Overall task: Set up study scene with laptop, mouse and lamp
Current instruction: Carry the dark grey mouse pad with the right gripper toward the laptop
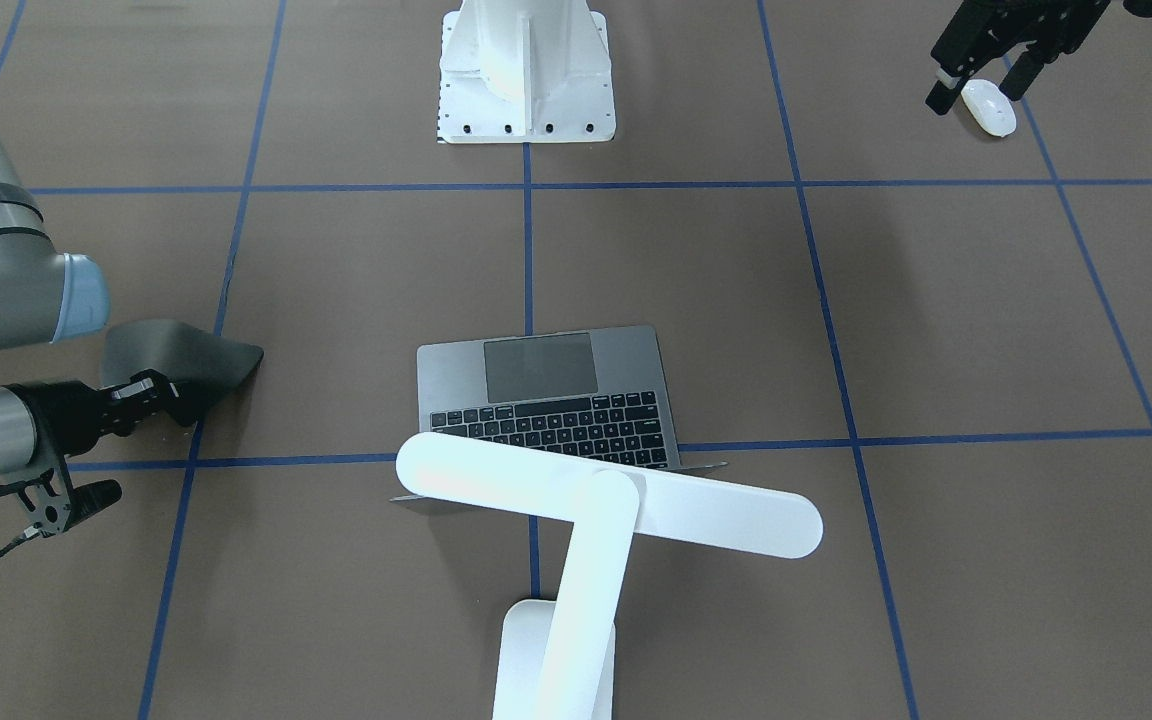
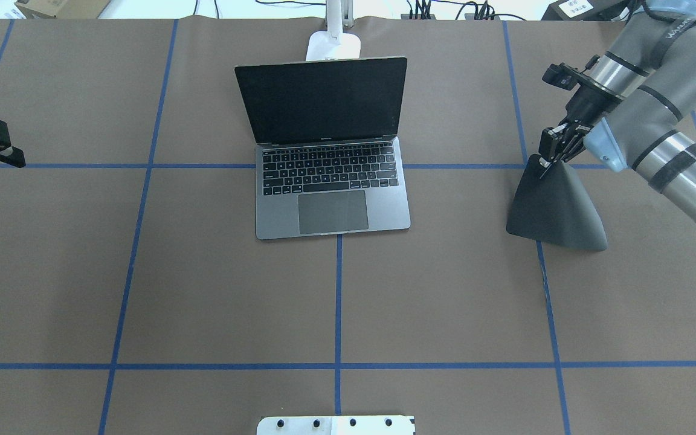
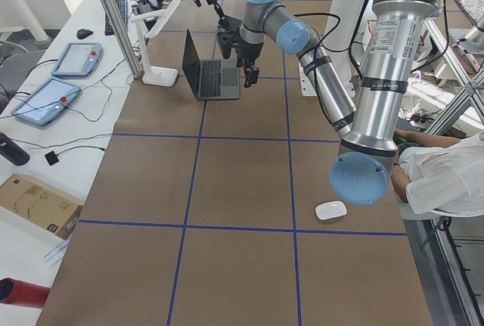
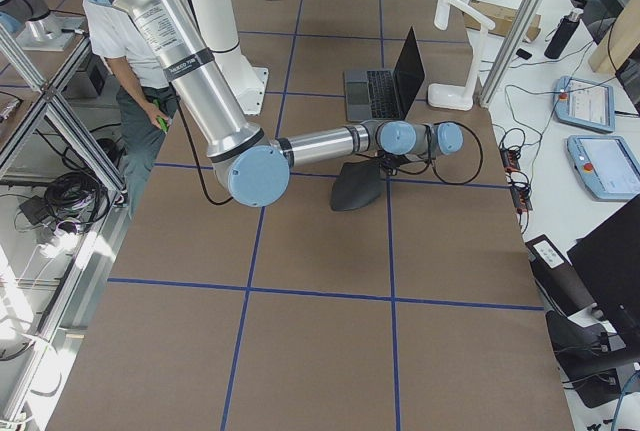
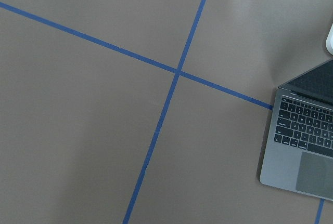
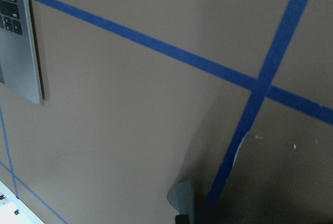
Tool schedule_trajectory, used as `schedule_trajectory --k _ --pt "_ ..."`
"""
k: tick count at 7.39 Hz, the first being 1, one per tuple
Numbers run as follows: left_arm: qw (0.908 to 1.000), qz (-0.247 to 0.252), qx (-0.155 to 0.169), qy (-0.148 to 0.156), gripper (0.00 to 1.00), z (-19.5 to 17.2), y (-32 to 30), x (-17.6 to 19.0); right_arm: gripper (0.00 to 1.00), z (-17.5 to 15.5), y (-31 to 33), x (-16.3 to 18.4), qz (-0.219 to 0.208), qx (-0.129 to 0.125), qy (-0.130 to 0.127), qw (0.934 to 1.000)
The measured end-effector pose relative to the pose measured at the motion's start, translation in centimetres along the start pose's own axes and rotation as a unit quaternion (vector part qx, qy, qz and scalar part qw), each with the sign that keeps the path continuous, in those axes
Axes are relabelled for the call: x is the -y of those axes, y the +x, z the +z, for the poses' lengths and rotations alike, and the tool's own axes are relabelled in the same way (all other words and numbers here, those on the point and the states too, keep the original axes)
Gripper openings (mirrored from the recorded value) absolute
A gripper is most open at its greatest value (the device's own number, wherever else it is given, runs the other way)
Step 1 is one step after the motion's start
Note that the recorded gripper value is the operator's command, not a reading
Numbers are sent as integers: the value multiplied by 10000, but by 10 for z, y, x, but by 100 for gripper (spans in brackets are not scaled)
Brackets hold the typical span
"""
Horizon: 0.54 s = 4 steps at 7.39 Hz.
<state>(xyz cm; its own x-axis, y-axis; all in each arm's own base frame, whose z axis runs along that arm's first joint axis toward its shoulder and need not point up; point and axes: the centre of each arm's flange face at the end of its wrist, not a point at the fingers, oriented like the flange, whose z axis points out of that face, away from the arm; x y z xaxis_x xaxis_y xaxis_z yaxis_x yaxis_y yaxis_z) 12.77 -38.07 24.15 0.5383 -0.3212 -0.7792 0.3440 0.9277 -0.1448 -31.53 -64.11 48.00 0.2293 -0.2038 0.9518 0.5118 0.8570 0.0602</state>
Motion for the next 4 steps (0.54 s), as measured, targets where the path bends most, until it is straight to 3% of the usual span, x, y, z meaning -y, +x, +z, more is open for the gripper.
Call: schedule_trajectory --k 4 --pt "10000 19 -53 38 99 -7 0 -3 0 14 -55 54 -31 -88 -83 9999"
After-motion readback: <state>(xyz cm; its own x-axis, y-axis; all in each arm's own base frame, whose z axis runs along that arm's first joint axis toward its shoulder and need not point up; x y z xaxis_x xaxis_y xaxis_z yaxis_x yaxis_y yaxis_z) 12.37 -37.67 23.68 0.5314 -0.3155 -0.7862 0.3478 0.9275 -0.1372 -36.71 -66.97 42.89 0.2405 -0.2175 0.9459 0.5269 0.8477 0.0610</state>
